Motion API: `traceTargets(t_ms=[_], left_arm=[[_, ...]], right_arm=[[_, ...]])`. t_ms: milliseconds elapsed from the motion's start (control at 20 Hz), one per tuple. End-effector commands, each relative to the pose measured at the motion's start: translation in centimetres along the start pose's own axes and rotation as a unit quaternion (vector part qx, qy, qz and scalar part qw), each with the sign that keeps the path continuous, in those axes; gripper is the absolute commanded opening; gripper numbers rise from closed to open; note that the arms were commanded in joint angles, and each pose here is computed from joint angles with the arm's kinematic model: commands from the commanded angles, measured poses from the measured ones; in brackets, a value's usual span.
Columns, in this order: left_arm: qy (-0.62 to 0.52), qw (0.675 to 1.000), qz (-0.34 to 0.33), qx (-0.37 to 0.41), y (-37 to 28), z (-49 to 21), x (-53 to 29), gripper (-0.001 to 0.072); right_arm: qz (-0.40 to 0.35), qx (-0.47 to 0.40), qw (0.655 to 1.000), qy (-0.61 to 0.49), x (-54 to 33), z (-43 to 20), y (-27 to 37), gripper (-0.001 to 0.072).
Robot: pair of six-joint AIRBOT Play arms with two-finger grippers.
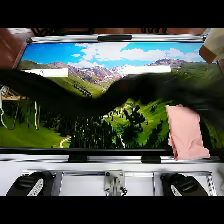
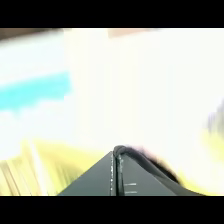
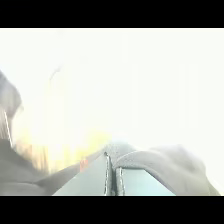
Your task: Fold the shirts.
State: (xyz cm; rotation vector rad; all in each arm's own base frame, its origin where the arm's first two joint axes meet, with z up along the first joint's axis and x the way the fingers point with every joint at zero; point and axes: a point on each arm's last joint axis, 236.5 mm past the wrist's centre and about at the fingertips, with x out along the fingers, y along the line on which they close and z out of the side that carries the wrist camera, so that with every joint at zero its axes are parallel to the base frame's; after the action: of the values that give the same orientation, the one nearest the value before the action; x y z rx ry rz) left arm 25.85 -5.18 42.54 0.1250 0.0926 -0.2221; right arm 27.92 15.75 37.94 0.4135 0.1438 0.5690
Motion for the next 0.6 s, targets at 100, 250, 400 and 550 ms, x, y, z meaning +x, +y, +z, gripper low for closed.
traceTargets(t_ms=[100, 250, 400, 550], left_arm=[[-0.243, 0.969, 0.030, -0.028, 0.0, 15.1, -15.5, 0.0028], [-0.198, 0.978, 0.059, -0.016, 1.1, 13.0, -15.2, 0.0028], [-0.112, 0.988, 0.111, -0.005, 3.6, 9.0, -13.0, 0.0028], [0.029, 0.994, 0.102, -0.015, 3.8, 1.3, -8.1, 0.0028]], right_arm=[[0.043, -0.082, 0.956, -0.277, -19.1, 15.8, 9.7, 0.0061], [0.032, -0.065, 0.976, -0.204, -17.7, 12.9, 8.9, 0.0061], [-0.026, -0.050, 0.997, -0.054, -13.8, 6.8, 5.2, 0.0061], [-0.152, -0.043, 0.971, 0.181, -10.9, -3.0, -2.7, 0.0061]])
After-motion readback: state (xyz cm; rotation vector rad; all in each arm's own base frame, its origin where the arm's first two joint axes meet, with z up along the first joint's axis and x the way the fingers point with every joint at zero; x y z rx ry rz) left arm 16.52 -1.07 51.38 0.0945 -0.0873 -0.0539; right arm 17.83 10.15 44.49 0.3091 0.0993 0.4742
